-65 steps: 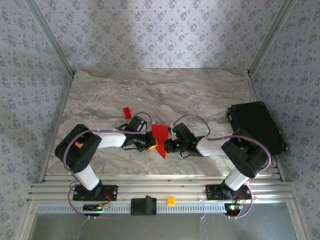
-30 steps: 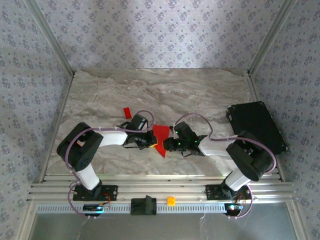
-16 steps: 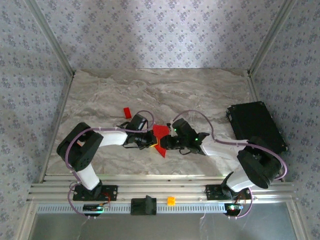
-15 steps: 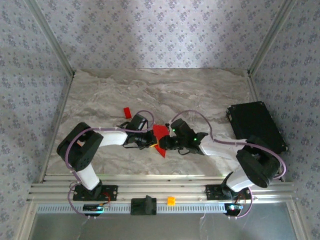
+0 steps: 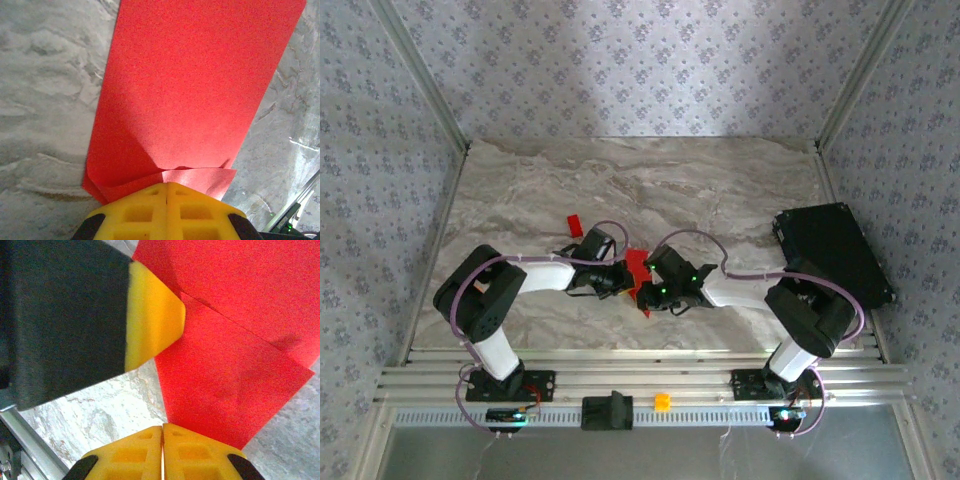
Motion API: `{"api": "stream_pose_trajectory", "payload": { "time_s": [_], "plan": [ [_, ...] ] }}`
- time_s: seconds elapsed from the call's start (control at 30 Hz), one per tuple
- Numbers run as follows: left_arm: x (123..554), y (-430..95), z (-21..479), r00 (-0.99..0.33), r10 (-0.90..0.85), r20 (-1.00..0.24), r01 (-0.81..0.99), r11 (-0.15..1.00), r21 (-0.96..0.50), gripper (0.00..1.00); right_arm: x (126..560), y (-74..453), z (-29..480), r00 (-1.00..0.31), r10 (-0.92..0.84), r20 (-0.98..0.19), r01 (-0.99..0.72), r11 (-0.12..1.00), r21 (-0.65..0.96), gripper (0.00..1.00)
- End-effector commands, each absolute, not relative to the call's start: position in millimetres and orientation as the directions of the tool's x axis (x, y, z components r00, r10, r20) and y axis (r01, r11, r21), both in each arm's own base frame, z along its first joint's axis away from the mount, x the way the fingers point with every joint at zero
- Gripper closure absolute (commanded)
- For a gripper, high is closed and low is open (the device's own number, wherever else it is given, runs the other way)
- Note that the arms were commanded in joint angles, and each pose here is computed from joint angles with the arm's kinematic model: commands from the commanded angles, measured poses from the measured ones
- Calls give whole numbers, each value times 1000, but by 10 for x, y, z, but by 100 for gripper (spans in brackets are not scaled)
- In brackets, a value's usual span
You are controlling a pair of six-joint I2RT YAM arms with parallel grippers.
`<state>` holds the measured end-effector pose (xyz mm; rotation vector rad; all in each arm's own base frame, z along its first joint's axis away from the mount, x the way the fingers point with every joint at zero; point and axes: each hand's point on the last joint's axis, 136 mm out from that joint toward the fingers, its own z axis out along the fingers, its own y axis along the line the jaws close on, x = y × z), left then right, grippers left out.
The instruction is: Fold a paper plane with a square sheet of paper (pick it up from the middle)
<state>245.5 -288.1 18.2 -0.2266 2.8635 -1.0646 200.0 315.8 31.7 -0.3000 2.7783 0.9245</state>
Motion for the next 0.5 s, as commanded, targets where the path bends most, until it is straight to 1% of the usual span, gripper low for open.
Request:
{"api": "stream_pose_trajectory", "payload": {
  "time_s": [0.0, 0.2, 0.47],
  "plan": [
    [2269, -2644, -128, -984, -176, 18, -158, 824, -545, 97, 1868, 3020, 209, -974, -115, -194, -205, 807, 553, 90],
    [2264, -2642, -134, -984, -176, 21, -159, 825, -543, 97, 1811, 2906, 167, -978, -91, -188, -181, 818, 546, 90],
    [2274, -2647, -115, -984, -175, 15, -155, 824, -545, 97, 1888, 3076, 578, -957, -104, -270, -249, 771, 586, 89]
  ]
}}
